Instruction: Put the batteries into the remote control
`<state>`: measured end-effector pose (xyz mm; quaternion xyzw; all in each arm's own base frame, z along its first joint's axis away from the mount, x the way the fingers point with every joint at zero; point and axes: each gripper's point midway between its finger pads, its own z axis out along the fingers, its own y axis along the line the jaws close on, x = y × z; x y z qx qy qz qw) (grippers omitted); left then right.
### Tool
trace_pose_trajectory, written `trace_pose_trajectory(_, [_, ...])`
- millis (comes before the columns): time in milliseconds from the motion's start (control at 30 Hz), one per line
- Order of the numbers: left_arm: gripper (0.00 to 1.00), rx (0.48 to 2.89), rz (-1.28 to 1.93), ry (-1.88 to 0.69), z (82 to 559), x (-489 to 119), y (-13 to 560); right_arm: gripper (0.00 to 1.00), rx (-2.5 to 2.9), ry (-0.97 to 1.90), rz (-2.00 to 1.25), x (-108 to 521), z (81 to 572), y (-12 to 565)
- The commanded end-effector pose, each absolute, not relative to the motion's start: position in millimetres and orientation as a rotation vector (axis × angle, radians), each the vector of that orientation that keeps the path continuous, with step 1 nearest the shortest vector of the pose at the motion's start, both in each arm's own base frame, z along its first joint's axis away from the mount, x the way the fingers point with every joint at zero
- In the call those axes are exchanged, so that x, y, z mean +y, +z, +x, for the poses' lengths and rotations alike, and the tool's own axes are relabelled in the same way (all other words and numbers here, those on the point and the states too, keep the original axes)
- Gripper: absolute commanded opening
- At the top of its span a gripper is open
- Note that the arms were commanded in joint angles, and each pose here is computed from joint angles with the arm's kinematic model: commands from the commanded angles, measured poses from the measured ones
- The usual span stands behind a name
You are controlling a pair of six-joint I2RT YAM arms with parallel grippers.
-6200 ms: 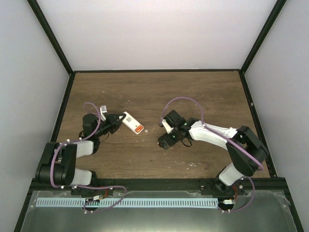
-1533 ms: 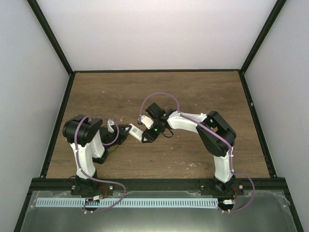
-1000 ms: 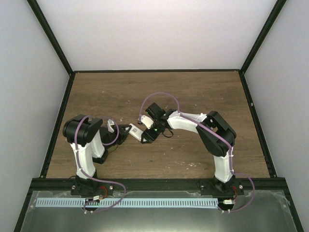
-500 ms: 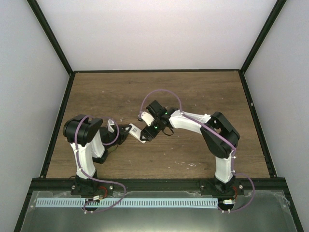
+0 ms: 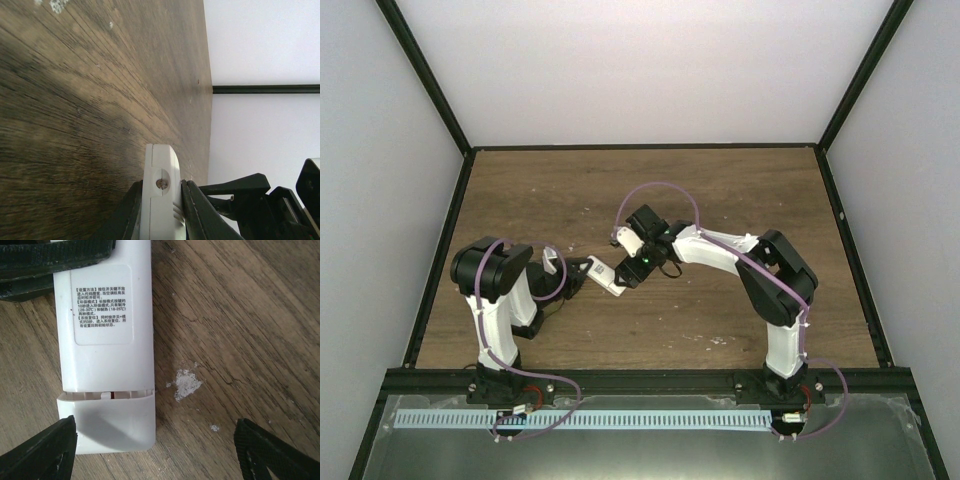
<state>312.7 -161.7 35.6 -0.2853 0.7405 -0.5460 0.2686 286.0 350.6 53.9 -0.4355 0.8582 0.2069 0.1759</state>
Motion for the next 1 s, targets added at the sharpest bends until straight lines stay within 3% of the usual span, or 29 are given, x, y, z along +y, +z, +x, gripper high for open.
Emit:
trace_pose_trajectory(0, [0.00,1.960,-0.699,-1.444,314.3,-160.1,40.5,0.79,2.423,0.562,-1.217,355.3,297.4,56.3])
trace_pose_trajectory(767, [0.00,1.957,-0.716,-1.435,313.7,-156.1,39.7,0.80,2.460,0.490,-1.247,354.8,298.2,28.5])
trace_pose_trajectory(967, [0.00,1.959,-0.716,-1.436,313.6,-156.2,39.3,0.79,2.415,0.573,-1.158,369.2,305.8,65.5])
